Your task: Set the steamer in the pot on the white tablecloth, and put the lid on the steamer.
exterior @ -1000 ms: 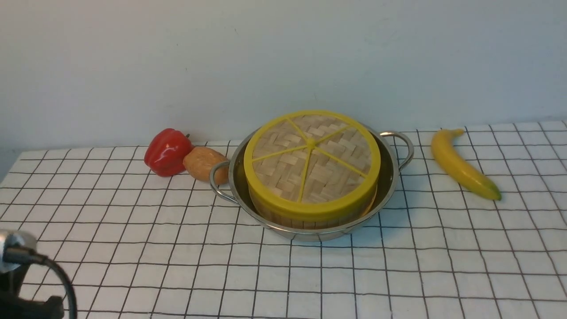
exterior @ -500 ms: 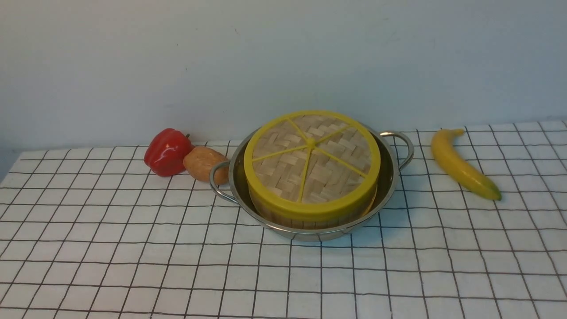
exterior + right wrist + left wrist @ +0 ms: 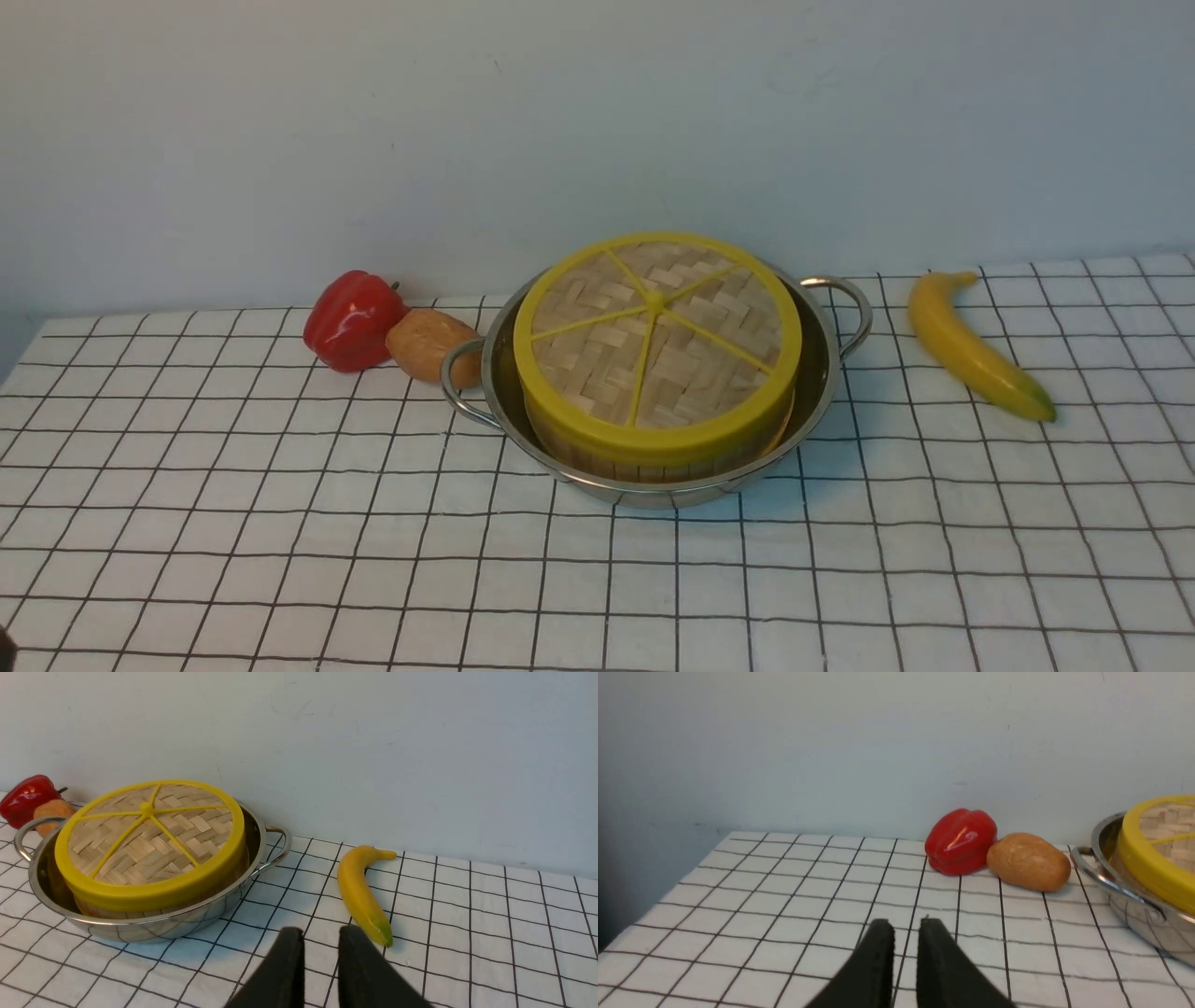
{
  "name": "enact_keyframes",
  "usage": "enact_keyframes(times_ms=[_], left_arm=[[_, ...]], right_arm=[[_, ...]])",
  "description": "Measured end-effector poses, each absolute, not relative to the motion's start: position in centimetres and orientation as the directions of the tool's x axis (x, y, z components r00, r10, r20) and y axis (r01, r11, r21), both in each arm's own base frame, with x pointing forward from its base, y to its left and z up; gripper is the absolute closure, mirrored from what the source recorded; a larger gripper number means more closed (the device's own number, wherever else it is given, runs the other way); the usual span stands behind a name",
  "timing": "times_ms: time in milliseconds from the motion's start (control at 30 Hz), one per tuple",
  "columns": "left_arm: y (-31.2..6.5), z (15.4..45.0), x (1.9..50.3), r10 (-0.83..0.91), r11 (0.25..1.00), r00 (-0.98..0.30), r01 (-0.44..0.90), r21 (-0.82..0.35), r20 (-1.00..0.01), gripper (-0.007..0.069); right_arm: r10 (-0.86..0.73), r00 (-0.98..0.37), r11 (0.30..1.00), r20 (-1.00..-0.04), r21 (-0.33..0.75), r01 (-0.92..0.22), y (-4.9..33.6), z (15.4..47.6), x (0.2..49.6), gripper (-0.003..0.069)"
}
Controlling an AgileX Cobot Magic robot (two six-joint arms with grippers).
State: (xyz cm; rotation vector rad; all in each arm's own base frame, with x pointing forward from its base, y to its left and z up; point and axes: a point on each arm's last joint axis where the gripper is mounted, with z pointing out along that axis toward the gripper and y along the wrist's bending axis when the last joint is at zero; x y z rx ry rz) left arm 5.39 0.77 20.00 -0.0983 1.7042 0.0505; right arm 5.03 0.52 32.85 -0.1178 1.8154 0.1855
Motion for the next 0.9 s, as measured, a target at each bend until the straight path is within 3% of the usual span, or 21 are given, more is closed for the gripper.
enact_keyframes(times_ms=[367,900], left_arm=[[0.35,18.69,5.51,0.172,0.984,-0.188,-0.011,0.177,-0.967,0.0526],[0.34,18.68,5.51,0.194,0.98,-0.189,-0.006,0.198,-0.963,0.0501]], right_arm=[[0.018,-0.25,0.982,-0.968,0.064,-0.178,0.52,32.85,5.03,0.0493],[0.018,-0.25,0.982,-0.968,0.064,-0.178,0.52,32.85,5.03,0.0436]])
